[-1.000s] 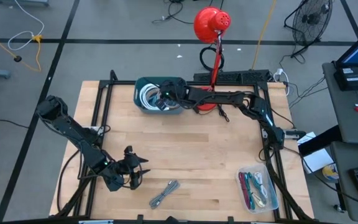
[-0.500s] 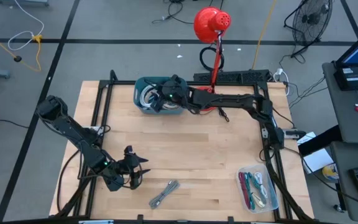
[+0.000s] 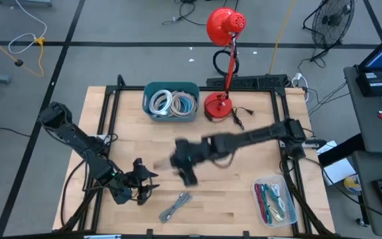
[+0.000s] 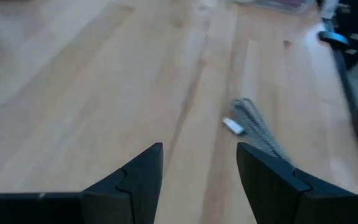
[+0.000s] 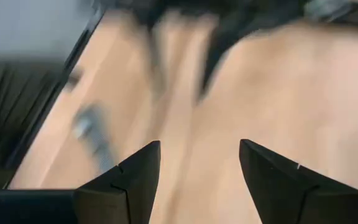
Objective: Pick & Place USB Port
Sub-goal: Put the black charger cable into the transparent bin
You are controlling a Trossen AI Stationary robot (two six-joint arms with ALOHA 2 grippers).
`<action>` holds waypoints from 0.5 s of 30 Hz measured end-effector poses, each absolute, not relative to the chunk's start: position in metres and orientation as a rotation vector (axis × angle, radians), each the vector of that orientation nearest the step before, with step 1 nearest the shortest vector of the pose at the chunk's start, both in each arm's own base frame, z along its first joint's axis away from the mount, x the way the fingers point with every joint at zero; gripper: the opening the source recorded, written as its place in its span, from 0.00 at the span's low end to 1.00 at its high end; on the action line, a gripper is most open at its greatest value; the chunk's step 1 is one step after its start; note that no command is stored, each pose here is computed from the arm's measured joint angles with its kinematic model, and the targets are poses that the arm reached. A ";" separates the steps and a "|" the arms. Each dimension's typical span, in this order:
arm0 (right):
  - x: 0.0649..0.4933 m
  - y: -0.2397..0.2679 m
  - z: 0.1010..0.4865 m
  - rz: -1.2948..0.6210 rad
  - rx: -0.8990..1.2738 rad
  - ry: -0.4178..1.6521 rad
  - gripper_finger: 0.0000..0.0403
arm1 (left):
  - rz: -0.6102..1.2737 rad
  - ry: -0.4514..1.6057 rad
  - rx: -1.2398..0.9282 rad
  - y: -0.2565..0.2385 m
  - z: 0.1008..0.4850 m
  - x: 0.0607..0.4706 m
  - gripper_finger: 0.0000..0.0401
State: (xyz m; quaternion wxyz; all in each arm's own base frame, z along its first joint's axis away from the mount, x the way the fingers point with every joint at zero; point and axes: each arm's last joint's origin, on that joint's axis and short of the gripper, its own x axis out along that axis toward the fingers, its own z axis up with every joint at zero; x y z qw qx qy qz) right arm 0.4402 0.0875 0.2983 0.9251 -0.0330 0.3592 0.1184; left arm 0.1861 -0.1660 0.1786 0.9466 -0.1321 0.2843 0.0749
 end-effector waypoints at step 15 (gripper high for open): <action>0.320 0.141 0.231 -0.106 -0.098 0.896 0.49 | -0.042 0.784 -0.228 -0.197 0.154 0.249 0.52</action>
